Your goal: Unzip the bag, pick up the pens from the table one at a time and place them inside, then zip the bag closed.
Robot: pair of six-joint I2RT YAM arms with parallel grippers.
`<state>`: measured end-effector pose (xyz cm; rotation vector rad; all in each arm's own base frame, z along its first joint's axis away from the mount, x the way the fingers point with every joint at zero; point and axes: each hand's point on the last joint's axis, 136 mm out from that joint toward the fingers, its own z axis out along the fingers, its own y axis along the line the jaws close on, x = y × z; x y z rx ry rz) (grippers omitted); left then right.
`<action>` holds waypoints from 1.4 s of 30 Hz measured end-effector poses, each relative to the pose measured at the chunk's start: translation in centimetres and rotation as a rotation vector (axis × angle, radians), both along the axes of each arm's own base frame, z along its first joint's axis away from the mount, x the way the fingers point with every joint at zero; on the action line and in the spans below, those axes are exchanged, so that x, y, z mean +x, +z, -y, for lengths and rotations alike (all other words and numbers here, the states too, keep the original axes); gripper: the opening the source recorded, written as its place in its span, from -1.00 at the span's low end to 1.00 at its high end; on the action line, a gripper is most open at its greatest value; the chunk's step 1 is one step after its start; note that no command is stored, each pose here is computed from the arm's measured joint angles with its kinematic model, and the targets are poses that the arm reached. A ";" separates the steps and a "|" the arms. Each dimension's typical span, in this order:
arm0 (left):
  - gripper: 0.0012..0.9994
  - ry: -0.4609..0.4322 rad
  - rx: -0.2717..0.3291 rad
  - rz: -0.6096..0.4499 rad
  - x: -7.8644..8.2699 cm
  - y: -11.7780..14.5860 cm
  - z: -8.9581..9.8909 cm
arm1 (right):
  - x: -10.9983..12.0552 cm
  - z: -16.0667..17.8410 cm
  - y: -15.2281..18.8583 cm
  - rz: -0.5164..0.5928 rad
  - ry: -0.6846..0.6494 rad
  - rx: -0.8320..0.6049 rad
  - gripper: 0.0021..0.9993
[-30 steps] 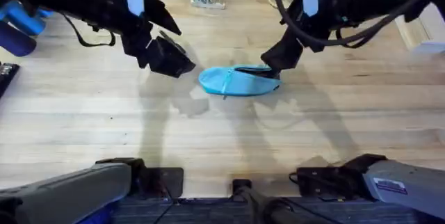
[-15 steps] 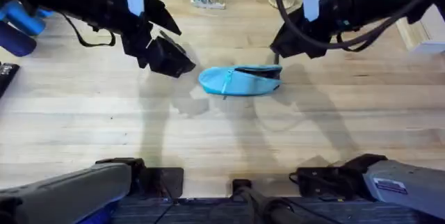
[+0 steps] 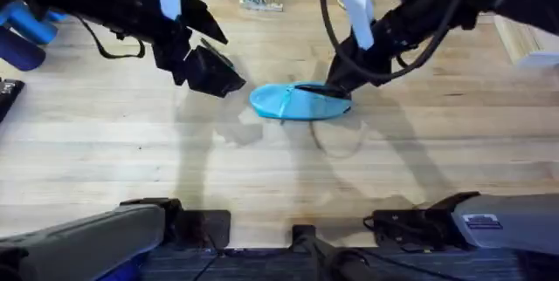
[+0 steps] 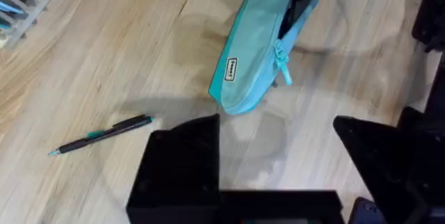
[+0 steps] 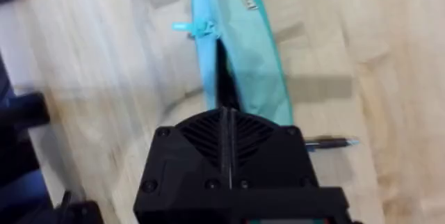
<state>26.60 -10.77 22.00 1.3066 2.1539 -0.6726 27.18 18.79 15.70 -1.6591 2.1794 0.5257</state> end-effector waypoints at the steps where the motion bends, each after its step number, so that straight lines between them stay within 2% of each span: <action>1: 0.99 0.000 0.000 0.000 0.0 0.0 0.0 | -0.2 0.0 -0.3 -0.013 0.014 -0.001 -0.94; 6: 0.99 0.000 0.000 0.000 0.0 0.0 0.0 | -0.5 -0.4 -1.4 -0.043 0.070 0.003 -0.94; 15: 0.99 0.000 0.000 0.000 0.0 0.0 0.0 | 2.0 -1.9 -5.6 -0.049 0.116 0.005 -0.94; 19: 0.99 0.000 0.000 0.000 0.0 0.0 0.0 | 2.4 -2.1 -5.8 -0.039 0.117 0.008 -0.88; 21: 0.99 0.000 0.000 0.000 0.0 0.0 0.0 | 2.4 -2.1 -5.8 -0.038 0.119 0.009 -0.68; 26: 0.99 0.000 0.000 0.000 0.0 0.0 0.0 | 2.4 -2.1 -5.8 -0.038 0.120 0.008 0.76; 27: 0.99 0.000 0.000 0.000 0.0 0.0 0.0 | 2.4 -2.1 -5.8 -0.037 0.123 0.008 0.93; 30: 0.99 0.000 0.000 0.000 0.0 0.0 0.0 | 2.3 -2.0 -5.9 -0.042 0.124 0.006 0.99; 42: 0.99 0.000 0.000 0.000 0.0 0.0 0.0 | 2.2 -2.1 -5.9 -0.041 0.128 0.006 0.99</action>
